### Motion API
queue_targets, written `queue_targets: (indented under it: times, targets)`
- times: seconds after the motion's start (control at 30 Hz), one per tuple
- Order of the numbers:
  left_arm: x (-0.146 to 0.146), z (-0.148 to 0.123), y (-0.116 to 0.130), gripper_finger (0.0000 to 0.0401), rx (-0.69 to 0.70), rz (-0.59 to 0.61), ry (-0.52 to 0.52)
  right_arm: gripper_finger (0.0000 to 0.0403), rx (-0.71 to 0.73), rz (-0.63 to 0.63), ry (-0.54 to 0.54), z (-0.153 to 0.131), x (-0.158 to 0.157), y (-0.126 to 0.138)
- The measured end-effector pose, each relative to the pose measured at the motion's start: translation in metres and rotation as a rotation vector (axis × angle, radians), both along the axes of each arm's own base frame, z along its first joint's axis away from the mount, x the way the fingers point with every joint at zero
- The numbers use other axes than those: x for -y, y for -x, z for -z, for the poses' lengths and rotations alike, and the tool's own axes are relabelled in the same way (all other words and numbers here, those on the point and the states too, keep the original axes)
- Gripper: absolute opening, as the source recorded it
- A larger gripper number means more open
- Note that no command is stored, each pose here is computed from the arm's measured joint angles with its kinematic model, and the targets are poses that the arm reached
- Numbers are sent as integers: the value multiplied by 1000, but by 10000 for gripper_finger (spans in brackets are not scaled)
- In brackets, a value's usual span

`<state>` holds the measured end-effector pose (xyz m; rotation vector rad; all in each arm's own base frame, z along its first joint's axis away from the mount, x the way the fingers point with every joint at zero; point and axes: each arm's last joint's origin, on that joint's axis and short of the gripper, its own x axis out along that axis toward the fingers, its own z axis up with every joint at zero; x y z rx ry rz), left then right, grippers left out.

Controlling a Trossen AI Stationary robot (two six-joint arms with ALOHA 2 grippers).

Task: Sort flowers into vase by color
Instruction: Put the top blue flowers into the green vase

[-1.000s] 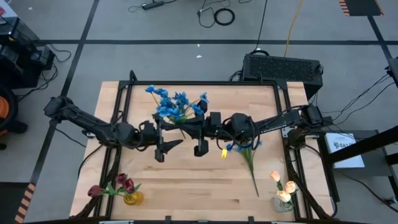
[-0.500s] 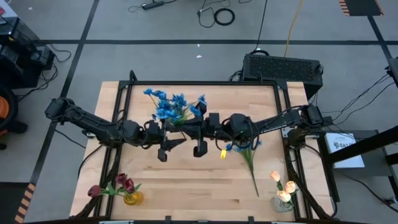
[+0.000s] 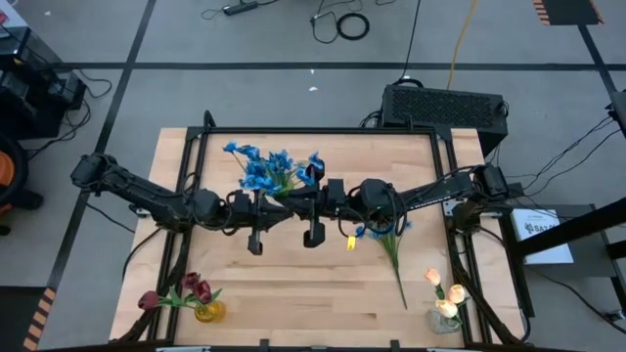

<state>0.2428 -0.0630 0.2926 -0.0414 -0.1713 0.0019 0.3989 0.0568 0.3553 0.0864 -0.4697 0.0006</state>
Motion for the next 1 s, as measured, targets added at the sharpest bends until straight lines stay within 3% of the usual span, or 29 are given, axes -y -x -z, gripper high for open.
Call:
queue_targets:
  times: [0.23,0.53,0.73,1.0]
  targets:
    - [0,1,3,14,-36,7,-11,25,-46,5,19,4,0,-2]
    - [-8,-9,28,10,-111,9,-21,129,-141,14,53,11,-1,-5]
    - [-13,-10,47,10,-205,30,6,176,-143,15,56,11,0,-4]
    - [-13,-8,50,9,-235,65,8,205,-226,-96,-71,14,13,-10]
